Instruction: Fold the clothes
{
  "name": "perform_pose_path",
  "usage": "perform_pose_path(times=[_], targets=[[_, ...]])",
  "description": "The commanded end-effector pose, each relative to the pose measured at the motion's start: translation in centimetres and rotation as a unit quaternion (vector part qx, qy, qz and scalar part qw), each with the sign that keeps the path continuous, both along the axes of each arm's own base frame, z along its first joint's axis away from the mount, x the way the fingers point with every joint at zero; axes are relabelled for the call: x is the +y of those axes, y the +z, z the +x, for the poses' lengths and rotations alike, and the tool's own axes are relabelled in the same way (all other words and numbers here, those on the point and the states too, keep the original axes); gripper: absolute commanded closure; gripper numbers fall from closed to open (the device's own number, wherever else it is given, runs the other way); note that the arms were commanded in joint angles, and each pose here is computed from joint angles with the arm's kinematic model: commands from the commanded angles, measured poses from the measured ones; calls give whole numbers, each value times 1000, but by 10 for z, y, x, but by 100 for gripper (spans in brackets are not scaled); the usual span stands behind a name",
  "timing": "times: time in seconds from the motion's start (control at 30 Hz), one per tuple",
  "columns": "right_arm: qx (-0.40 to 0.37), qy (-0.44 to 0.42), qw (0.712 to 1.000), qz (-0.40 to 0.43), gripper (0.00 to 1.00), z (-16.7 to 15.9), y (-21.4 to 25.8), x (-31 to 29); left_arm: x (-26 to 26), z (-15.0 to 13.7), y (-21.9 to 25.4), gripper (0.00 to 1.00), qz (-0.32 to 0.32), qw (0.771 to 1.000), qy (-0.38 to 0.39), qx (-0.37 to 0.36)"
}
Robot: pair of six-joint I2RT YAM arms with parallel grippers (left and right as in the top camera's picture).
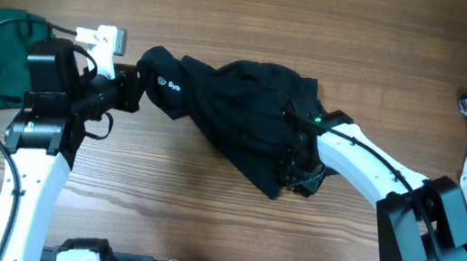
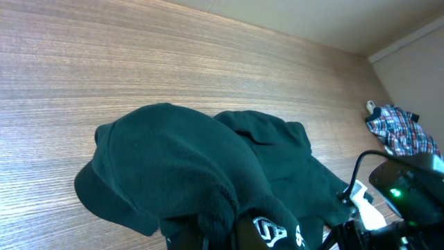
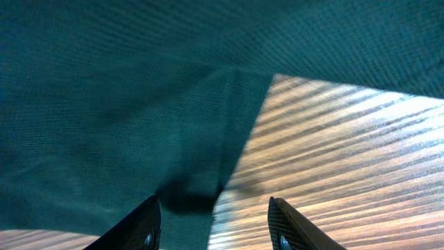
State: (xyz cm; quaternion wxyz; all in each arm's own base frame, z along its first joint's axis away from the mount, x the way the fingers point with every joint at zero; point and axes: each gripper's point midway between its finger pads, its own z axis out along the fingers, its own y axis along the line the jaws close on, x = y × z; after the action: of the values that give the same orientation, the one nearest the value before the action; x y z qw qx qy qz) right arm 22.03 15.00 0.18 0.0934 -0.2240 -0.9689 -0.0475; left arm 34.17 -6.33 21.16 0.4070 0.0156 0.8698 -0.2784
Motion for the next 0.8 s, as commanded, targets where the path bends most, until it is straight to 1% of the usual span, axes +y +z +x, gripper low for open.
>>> perform_pose_path(times=[0.0,0.1,0.23,0.4,0.47,0.57,0.6,0.7,0.73,0.77], targets=[[-7,-8,1000,0,49,2,1,1,1,2,9,96,-9,1000,8,-6],[-26,-5,1000,-3,49,10,0,0,1,0,6,96,-10,1000,8,0],[-74,-13,997,-15,50,33,-1,-2,-5,-4,2,96,-11,1000,0,13],[-128,-11,987,-99,50,51,-4,-32,-5,-4,2,96,-11,1000,0,12],[-163,35,980,-105,50,66,-2,-32,-5,-4,2,96,-11,1000,0,12],[-193,45,975,-104,51,80,0,-29,-5,-4,2,96,-11,1000,0,12],[-209,50,971,-106,54,89,-2,-28,-5,-4,2,95,-11,1000,0,13],[-231,104,962,-105,54,106,-13,-24,-5,-5,1,96,-11,1000,0,15],[-244,135,954,-106,54,119,-20,-29,-5,-5,1,95,-11,1000,0,15],[-249,140,952,-108,54,125,-22,-34,-5,-5,1,96,-10,1000,0,15]])
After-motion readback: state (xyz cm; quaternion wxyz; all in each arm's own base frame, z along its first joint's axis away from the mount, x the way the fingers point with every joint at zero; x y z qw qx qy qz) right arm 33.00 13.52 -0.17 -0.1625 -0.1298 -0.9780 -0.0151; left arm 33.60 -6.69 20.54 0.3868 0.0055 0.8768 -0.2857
